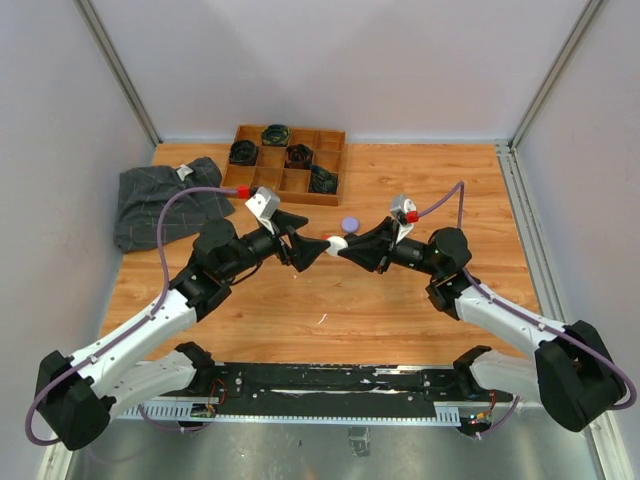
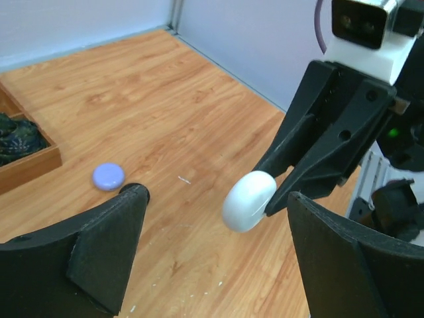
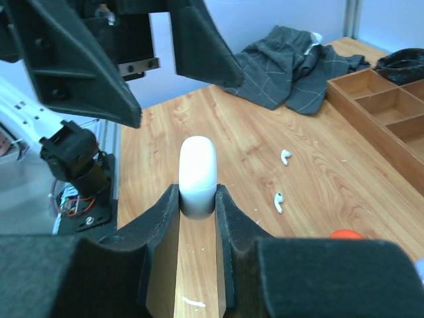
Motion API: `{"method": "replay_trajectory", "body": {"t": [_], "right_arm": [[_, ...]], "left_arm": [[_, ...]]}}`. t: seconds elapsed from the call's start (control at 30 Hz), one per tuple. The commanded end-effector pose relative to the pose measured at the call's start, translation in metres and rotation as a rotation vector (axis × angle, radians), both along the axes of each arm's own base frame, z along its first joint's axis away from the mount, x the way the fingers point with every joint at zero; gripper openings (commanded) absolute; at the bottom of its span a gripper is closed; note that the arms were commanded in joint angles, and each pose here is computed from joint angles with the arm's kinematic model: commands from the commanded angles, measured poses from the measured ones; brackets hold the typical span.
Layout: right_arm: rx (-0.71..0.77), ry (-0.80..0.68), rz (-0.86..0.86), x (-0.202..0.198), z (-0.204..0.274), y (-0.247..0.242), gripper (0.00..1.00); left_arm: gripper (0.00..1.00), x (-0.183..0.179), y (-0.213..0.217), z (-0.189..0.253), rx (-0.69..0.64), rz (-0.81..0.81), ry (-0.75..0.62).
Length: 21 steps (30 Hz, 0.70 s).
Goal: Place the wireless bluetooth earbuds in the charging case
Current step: Open the charging case.
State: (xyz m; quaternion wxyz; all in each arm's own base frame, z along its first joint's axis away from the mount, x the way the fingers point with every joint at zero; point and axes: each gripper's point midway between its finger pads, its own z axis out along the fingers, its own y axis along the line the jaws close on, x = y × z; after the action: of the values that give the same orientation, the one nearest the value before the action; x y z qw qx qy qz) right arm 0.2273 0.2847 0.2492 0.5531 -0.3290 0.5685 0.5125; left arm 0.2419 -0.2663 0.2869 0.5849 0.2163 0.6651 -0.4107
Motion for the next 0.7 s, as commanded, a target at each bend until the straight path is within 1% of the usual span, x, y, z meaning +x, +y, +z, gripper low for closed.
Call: {"method": "replay_trajectory", "body": {"t": [0.0, 0.27, 0.37, 0.5, 0.67], "right_arm": [[-0.004, -0.037, 0.083, -0.012, 0.019, 0.0, 0.03], [0.016, -0.045, 0.148, -0.022, 0.032, 0.003, 0.03], [0.014, -0.047, 0.154, -0.022, 0.032, 0.003, 0.03], [0.014, -0.046, 0.167, -0.024, 0.031, 0.004, 0.03], [0.017, -0.053, 0.192, -0.027, 0.032, 0.005, 0.03]], "left_arm": [[0.91, -0.019, -0.011, 0.006, 0.023, -0.186, -0.045], [0.83, -0.024, -0.016, 0.0, 0.028, -0.291, -0.021], [0.75, -0.026, -0.018, -0.001, 0.025, -0.329, -0.003], [0.61, -0.028, -0.018, -0.003, 0.009, -0.358, 0.025], [0.47, -0.033, -0.019, -0.001, -0.008, -0.393, 0.028]]}}
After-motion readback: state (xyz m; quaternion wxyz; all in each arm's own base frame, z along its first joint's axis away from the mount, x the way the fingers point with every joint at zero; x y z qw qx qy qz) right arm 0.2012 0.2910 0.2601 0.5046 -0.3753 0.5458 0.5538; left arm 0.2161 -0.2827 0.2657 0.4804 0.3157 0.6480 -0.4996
